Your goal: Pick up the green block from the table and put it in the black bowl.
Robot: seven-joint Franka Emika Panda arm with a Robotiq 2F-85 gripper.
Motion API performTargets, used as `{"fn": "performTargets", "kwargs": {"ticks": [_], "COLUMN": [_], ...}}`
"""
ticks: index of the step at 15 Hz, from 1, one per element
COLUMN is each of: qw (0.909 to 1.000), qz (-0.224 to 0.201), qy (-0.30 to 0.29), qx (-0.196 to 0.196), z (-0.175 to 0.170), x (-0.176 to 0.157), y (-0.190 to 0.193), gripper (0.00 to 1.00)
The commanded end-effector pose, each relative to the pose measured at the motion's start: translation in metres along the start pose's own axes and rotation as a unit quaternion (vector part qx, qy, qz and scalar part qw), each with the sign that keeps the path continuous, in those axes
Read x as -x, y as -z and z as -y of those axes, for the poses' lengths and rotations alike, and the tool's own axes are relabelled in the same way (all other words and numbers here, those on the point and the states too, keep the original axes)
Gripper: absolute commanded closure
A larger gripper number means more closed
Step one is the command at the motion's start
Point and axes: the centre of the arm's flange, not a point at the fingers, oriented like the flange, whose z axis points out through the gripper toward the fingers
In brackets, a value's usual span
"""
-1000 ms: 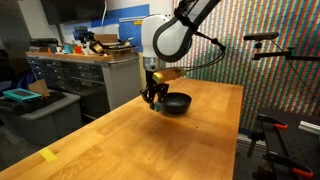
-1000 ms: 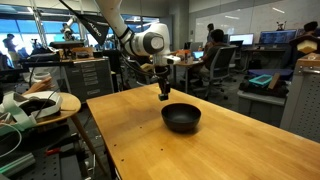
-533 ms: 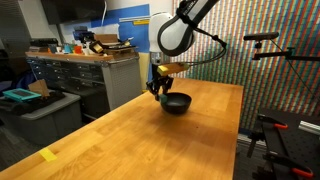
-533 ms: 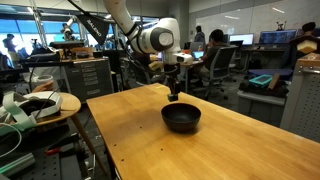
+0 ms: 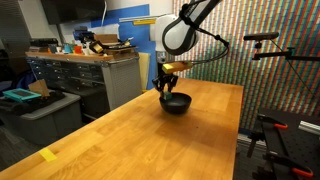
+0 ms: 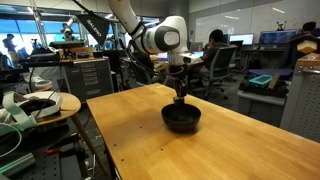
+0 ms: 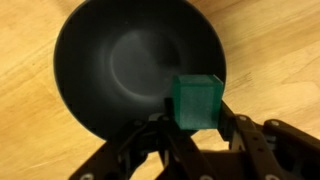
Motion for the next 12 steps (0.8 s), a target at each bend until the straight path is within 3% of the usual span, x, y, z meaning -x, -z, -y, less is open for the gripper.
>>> {"fn": "performTargets", "kwargs": {"ticks": [1, 12], "qw": [0.9999, 0.9991], "qz": [-0.002, 0.006], "qy": [-0.012, -0.038], "qx": [-0.001, 0.019], "z": [-0.014, -0.039], "x": [0.005, 0.002], "y": [-0.001, -0.050], "gripper": [0.82, 0.82]}}
